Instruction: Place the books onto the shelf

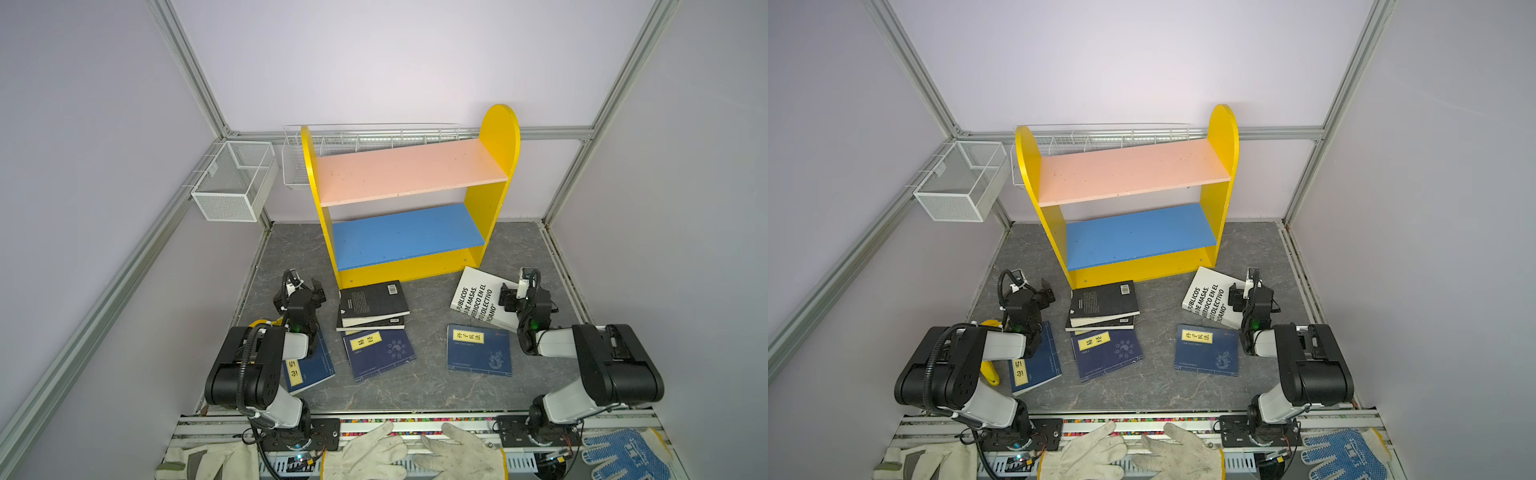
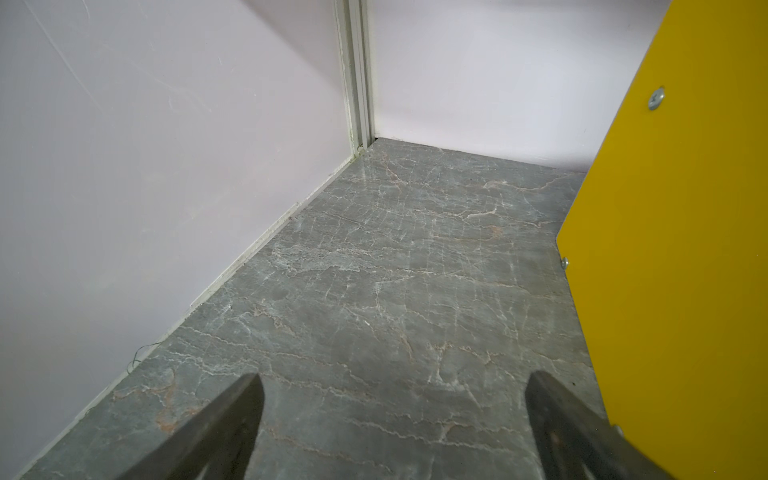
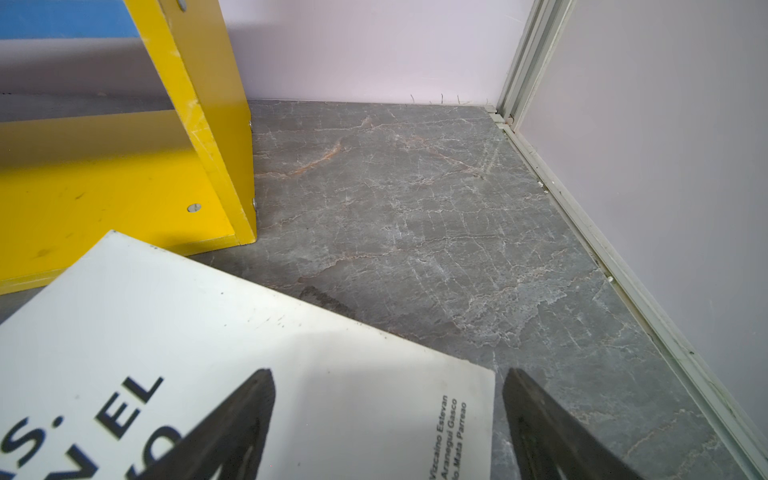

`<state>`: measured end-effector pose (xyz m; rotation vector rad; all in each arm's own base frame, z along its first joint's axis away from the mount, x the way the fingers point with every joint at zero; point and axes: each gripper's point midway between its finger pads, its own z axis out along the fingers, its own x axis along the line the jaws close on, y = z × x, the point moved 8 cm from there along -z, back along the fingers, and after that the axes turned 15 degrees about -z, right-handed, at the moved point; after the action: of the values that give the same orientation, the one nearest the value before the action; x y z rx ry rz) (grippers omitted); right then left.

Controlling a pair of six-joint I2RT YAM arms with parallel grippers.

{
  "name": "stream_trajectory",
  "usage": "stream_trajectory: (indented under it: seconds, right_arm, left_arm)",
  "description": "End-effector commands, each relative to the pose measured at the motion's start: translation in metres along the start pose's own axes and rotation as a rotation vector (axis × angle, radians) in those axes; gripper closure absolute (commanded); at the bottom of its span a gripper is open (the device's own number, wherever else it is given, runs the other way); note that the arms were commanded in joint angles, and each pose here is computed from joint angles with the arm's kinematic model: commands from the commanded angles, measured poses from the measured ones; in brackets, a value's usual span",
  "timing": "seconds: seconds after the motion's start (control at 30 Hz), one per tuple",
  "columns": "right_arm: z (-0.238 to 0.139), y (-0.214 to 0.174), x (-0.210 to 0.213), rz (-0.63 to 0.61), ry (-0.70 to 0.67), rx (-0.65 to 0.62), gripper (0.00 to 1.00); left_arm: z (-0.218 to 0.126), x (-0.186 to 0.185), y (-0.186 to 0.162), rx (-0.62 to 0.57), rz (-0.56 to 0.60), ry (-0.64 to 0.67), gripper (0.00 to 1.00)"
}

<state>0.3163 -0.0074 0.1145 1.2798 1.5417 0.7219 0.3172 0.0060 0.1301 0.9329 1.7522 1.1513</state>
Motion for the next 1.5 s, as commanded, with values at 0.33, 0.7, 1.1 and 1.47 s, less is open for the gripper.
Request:
stream_trajectory:
  seconds: [0.33, 0.7, 1.1, 1.47]
  right_arm:
    - [0.000, 0.007, 0.000, -0.007, 0.004, -0.022, 0.11]
    - [0.000, 0.007, -0.001, -0.006, 0.002, -0.024, 0.11]
    - [-0.005, 0.028, -0.011, 0.006, -0.057, 0.051, 0.11]
    - [-0.083, 0.088, 0.017, 0.288, 0.412, 0.280, 0.11]
  left_arm:
    - [0.003, -0.003, 0.008, -0.029, 0.004, -0.015, 0.01]
    - [0.003, -0.003, 0.007, -0.028, 0.004, -0.014, 0.01]
    - [-0.022, -0.011, 0.034, -0.085, 0.023, -0.046, 0.01]
    - [-0.132, -0.035, 0.097, 0.252, -0.446, -0.338, 0.01]
